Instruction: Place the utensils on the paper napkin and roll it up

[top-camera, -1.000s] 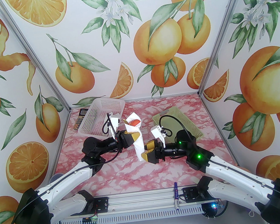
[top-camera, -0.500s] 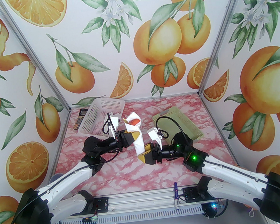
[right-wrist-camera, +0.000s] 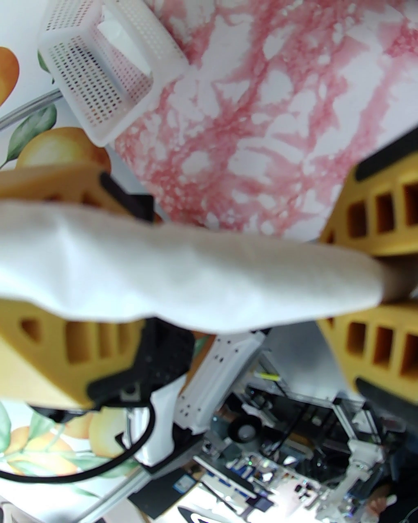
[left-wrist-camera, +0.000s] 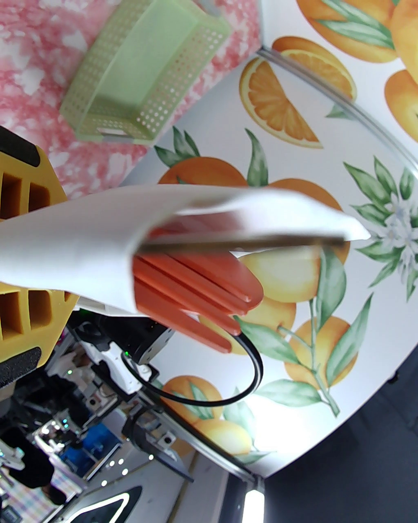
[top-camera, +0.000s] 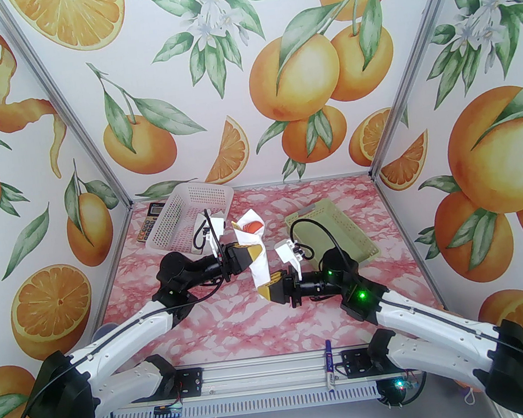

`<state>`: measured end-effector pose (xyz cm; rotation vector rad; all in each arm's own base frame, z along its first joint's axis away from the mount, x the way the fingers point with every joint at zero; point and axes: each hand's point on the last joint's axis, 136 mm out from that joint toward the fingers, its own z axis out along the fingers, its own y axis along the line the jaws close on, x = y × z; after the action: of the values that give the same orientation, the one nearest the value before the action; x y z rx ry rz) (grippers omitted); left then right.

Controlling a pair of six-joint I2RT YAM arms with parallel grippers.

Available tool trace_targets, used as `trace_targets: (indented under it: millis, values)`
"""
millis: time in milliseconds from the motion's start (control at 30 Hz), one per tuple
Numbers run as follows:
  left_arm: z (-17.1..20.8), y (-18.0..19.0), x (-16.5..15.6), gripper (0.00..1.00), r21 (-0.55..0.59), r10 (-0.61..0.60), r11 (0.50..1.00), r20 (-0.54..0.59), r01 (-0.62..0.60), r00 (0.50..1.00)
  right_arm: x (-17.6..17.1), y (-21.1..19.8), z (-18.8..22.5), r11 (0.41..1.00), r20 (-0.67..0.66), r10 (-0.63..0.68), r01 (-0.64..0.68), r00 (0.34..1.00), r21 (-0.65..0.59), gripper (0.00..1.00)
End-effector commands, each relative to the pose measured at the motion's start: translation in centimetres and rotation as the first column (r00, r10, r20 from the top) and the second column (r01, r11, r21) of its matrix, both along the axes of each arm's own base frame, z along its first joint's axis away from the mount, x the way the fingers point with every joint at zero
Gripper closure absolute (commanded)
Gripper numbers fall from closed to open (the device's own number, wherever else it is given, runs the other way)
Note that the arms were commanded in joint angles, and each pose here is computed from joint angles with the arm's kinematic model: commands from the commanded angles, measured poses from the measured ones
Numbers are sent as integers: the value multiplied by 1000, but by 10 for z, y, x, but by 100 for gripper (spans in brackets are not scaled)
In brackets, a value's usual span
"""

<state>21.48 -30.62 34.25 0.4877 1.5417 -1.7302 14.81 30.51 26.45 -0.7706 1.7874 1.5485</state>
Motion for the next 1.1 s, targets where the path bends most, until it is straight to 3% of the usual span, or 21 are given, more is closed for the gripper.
trace_targets:
  millis: [0, 233, 467, 600, 733, 1067]
  values:
    - [31, 7, 9, 100, -54, 46, 998, 71, -42, 996, -9, -7, -33, 993, -47, 1, -6, 999, -114, 83]
    - [30, 7, 11, 100, -47, 47, 998, 67, -44, 997, -6, -17, -46, 975, -25, -37, 31, 999, -222, 78]
    - [29, 6, 10, 100, -49, 38, 998, 67, -35, 997, -11, -18, -4, 993, 37, -5, 9, 999, -116, 40]
    - [27, 5, 9, 100, -50, 30, 998, 64, -27, 997, -3, -31, 21, 999, 51, -39, 40, 998, -20, 25]
    - [27, 3, 7, 100, -54, 18, 998, 64, -15, 998, 11, -45, 48, 992, 60, -77, 71, 995, 101, 20]
    - [28, -5, 2, 100, -60, -15, 998, 69, 19, 997, 33, -29, 76, 984, 88, -74, 59, 993, 166, 24]
